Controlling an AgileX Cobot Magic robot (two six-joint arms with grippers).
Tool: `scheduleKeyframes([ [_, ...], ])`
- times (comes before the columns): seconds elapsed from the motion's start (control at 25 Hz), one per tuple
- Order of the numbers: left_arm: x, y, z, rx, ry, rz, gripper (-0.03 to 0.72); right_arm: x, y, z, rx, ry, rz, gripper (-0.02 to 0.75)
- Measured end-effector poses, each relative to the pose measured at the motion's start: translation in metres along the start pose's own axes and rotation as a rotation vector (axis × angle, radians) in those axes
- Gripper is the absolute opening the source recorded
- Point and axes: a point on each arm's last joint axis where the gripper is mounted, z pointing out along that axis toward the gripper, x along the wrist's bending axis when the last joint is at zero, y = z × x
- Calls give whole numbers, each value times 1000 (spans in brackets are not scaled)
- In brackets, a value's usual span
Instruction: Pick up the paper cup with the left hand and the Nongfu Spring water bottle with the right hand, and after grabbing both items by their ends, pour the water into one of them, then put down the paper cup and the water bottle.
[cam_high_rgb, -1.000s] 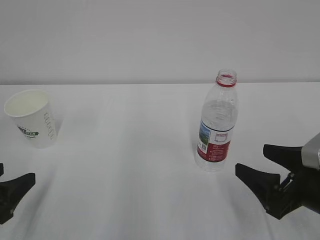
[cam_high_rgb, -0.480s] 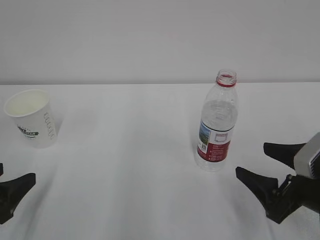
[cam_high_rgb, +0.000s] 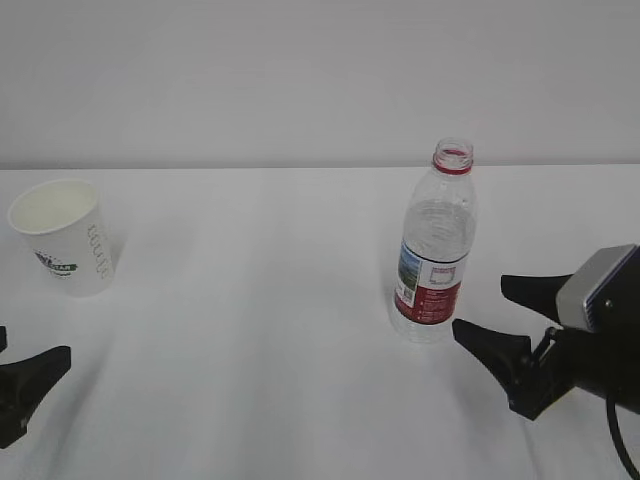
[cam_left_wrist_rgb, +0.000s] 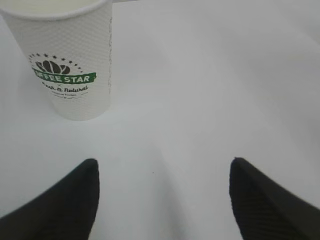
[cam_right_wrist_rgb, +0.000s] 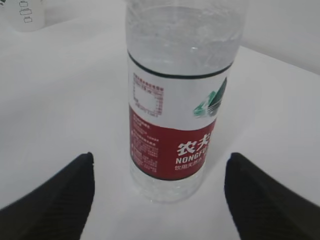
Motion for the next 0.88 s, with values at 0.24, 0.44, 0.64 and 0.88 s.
scheduleKeyframes([
  [0.24, 0, 0, 0, 0, 0, 0, 587, -9, -3, 17, -2, 8, 24, 666],
  [0.44, 0, 0, 0, 0, 0, 0, 585, -11, -10, 29, 10, 51, 26, 672],
  [0.64, 0, 0, 0, 0, 0, 0, 585, -17, -10, 40, -2, 61, 26, 672],
  [0.88, 0, 0, 0, 0, 0, 0, 585, -24, -11, 54, -18, 76, 31, 671],
])
